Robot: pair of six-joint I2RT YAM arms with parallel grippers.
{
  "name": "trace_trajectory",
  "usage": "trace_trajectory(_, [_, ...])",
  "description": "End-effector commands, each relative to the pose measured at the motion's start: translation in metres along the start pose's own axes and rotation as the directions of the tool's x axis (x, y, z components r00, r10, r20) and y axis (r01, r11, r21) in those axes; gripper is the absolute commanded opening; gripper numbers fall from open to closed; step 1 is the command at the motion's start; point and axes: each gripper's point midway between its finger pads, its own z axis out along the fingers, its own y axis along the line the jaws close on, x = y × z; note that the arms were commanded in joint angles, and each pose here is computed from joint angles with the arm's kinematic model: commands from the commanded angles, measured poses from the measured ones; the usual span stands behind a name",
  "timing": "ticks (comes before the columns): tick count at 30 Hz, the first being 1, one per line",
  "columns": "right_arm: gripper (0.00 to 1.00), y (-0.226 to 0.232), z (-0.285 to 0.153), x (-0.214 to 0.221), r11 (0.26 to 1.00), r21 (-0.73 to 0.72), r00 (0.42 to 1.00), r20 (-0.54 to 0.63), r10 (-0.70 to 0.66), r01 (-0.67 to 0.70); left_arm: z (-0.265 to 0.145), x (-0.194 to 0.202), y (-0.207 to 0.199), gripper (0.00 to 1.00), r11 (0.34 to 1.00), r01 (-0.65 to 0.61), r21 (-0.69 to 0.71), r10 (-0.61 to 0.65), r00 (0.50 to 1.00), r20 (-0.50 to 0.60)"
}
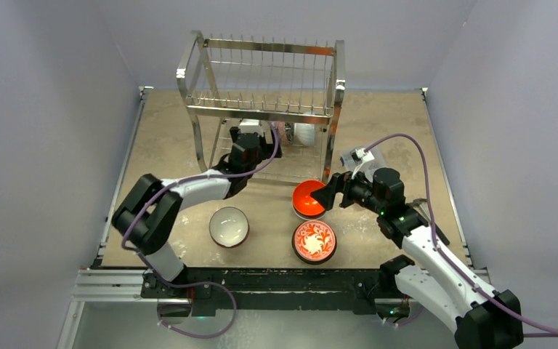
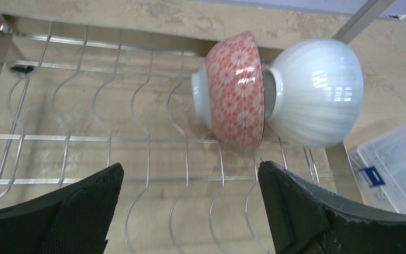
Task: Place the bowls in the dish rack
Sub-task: Place the bowl in the dish rack, then pick up the bowl from the center of the board.
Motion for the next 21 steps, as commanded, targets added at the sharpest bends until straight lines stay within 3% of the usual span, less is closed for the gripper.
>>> trace_trajectory(1, [0.99,0.01,-0.004,-0.022,0.999,-0.017,0.998,0.056,-0.029,0.03,-0.039,0.001,0.004,0.97,0.997,0.069,0.044,-0.067,0.997,-0.048])
trace_trajectory(8, [0.99,0.011,-0.008,-0.026,0.998,-0.003,0.997,0.052,-0.056,0.057,-0.105,0.038,0.044,0.97,0.996,0.066,-0.053,-0.076,0.97,-0.231])
trace_trajectory(14, [0.99,0.001,-0.004,-0.031,0.997,0.048,0.996,0.061,-0.06,0.057,-0.162,0.063,0.07,0.97,0.982,0.169,-0.083,-0.185,0.946,-0.268])
trace_trajectory(21, [0.98,-0.008,0.005,-0.028,0.996,0.078,0.999,0.04,-0.036,0.033,-0.198,0.052,0.082,0.96,0.972,0.216,-0.091,-0.232,0.942,-0.244])
